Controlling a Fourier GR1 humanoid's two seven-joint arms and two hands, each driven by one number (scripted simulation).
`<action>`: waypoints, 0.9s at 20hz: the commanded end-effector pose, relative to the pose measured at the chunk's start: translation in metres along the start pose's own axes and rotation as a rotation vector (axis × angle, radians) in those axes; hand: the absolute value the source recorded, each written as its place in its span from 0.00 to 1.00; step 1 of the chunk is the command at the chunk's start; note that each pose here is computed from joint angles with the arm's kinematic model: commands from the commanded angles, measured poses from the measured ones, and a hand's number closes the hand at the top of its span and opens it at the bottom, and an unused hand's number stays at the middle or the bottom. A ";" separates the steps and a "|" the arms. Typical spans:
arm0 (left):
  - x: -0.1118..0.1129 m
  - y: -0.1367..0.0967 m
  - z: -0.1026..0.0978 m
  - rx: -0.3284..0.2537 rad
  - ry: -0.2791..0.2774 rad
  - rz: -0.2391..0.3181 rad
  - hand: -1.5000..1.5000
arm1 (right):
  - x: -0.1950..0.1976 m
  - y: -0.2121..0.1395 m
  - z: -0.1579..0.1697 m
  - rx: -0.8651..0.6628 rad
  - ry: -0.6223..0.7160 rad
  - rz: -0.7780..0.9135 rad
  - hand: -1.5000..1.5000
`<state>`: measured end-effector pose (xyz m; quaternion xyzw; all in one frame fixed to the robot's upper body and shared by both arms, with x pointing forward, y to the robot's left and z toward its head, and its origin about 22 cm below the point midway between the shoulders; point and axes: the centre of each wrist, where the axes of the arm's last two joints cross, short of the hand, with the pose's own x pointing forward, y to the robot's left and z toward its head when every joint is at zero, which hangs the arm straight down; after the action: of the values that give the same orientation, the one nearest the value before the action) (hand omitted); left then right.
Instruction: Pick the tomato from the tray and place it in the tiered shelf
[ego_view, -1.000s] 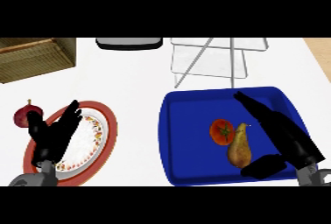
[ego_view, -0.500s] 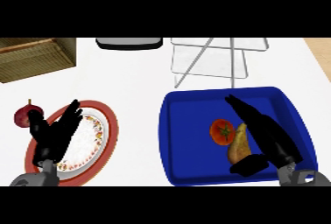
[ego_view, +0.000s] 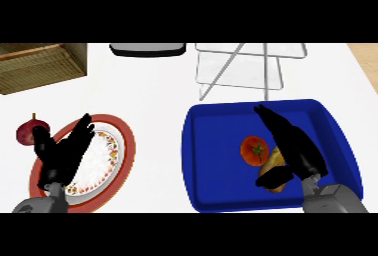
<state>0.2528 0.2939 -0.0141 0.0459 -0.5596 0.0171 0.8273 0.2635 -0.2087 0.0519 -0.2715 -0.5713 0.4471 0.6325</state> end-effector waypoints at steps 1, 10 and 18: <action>-0.025 -0.006 -0.008 -0.009 0.070 -0.006 0.50 | 0.007 -0.005 -0.015 -0.025 -0.004 0.026 0.00; -0.011 0.008 0.002 -0.006 0.081 0.000 0.50 | -0.014 0.043 -0.024 -0.039 -0.053 -0.036 0.00; -0.014 0.008 -0.010 -0.009 0.085 0.010 0.50 | 0.013 0.056 -0.038 0.144 -0.198 0.209 1.00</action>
<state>0.2564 0.2969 -0.0142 0.0444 -0.5558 0.0172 0.8299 0.2890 -0.1789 0.0139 -0.2508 -0.5767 0.5174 0.5804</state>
